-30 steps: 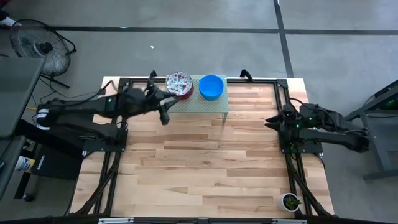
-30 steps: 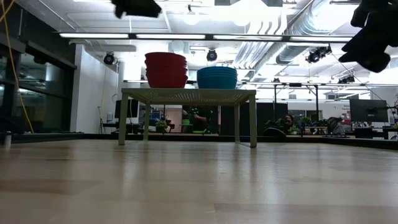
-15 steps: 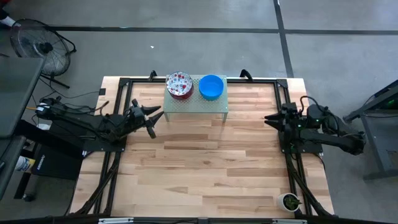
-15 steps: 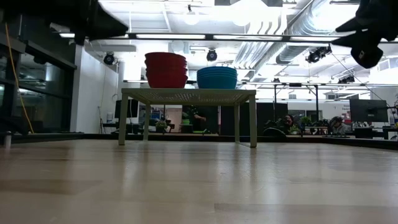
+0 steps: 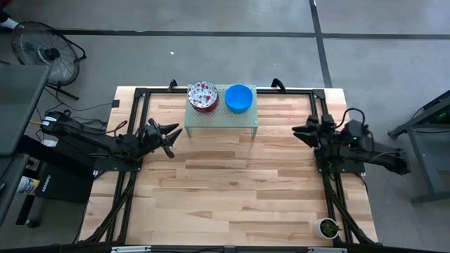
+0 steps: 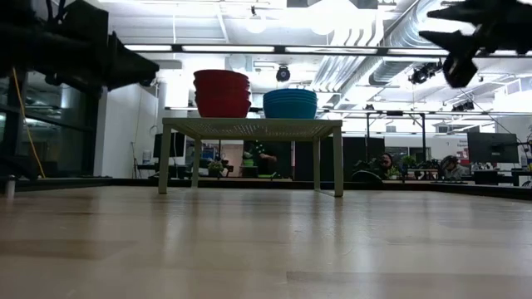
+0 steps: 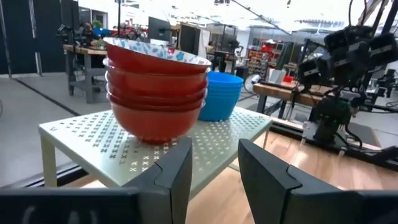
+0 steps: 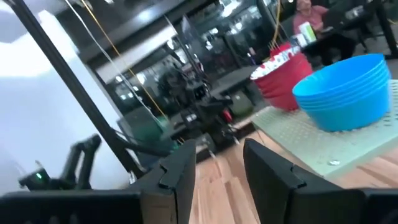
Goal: Pick & Place Mini bowls
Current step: Return to Home Position
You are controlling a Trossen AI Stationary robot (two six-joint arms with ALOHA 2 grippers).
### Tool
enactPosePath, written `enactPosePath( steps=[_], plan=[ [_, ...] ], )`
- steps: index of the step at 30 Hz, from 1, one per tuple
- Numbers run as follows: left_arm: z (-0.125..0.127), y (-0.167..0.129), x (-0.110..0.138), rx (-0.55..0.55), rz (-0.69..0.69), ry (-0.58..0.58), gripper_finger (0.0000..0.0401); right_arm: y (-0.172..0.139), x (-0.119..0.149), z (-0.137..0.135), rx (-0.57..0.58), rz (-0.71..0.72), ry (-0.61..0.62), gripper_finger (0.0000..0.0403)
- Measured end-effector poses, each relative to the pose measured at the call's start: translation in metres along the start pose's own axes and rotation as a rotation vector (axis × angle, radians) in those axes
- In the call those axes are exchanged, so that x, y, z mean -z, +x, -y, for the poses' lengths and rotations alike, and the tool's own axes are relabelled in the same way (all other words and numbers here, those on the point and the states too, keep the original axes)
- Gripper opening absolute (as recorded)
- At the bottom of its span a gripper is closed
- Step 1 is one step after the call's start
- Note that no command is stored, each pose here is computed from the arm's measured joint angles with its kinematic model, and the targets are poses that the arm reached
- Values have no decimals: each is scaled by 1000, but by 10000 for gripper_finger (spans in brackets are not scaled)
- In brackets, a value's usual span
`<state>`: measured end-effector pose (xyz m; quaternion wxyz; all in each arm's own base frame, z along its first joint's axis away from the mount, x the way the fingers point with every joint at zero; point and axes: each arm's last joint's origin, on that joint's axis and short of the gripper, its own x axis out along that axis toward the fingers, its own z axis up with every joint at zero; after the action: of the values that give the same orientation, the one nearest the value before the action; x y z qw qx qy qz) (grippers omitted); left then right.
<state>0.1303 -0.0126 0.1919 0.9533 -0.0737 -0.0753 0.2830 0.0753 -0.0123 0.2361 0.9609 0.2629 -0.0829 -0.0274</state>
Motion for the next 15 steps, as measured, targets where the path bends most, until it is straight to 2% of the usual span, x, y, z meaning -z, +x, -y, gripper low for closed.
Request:
enactPosePath(
  steps=[3,7,15],
  plan=[
    [-2,-1,5,2,-8,-1,127,6,14,9,-24,23,33,124],
    [-5,-3,13,2,-26,-43,127,10,34,21,-33,-26,75,124],
    [-3,-2,19,35,-66,-50,127,12,51,31,-21,-69,46,124]
  ],
)
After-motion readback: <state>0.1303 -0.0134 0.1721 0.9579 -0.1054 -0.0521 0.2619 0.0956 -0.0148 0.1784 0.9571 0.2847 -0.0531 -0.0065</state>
